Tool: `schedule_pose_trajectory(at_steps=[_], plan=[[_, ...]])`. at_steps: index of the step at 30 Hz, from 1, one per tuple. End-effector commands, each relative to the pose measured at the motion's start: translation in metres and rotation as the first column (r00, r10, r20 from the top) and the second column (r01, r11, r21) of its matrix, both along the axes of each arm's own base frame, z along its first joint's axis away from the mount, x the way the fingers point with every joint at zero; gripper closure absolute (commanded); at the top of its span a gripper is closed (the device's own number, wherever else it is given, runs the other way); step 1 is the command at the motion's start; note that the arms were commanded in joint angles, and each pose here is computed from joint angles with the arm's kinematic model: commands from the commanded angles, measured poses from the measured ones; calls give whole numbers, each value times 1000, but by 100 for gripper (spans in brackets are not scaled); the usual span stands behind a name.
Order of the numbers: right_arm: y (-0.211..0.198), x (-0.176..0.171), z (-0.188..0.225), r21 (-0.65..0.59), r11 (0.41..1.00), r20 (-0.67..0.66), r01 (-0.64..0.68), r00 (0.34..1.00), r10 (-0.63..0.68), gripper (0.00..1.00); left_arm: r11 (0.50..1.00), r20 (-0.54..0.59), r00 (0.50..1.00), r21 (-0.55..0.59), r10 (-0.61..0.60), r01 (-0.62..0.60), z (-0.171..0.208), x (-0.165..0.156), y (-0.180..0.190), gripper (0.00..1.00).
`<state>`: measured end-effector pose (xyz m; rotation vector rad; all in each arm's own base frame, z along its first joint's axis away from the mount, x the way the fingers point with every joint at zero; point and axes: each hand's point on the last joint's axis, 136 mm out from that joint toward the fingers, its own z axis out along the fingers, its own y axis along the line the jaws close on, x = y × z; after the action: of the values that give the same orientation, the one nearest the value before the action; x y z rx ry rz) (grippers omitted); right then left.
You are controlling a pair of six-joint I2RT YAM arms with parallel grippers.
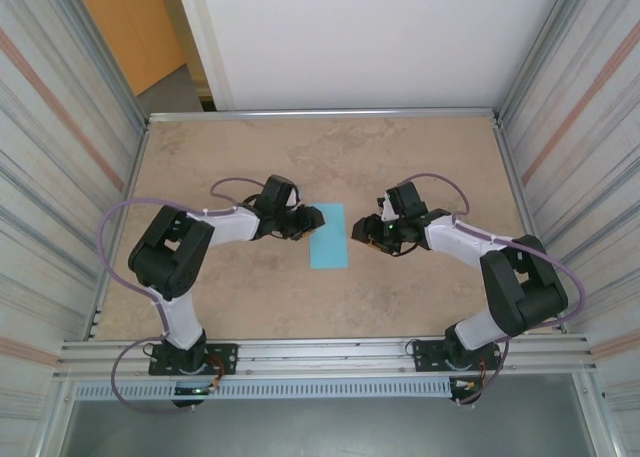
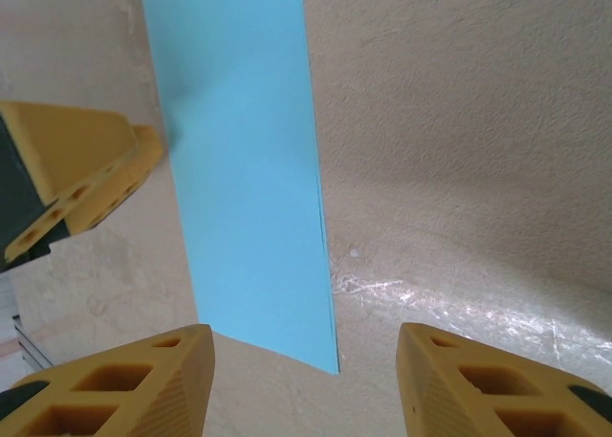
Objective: Fold a paper plane with a square sheet of paper (pick it up from the middle)
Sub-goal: First fold the square sheet of paper in half at the center of the table, then fold the triangle a second time at the center of the table.
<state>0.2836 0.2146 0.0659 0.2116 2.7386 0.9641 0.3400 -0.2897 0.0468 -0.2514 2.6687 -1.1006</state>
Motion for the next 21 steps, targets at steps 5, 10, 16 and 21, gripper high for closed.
schedule_pose_trajectory(at_steps=[5, 10, 16, 21], plan=[[5, 2, -3, 14, 1000, -23, 8, 1000, -8, 49, 1000, -42, 999, -4, -29, 29, -8, 11, -1, 61], [7, 0, -6, -12, 1000, -30, 22, 999, -22, 49, 999, -103, 994, -25, -41, 38, -24, 3, -5, 62], [13, -10, -12, 10, 1000, -78, 22, 997, -21, 51, 999, -184, 983, 44, -19, 27, -47, -14, 9, 64], [18, -21, -17, 26, 1000, -123, 17, 992, -13, 56, 996, -220, 976, 89, -2, 22, -56, -22, 18, 66]])
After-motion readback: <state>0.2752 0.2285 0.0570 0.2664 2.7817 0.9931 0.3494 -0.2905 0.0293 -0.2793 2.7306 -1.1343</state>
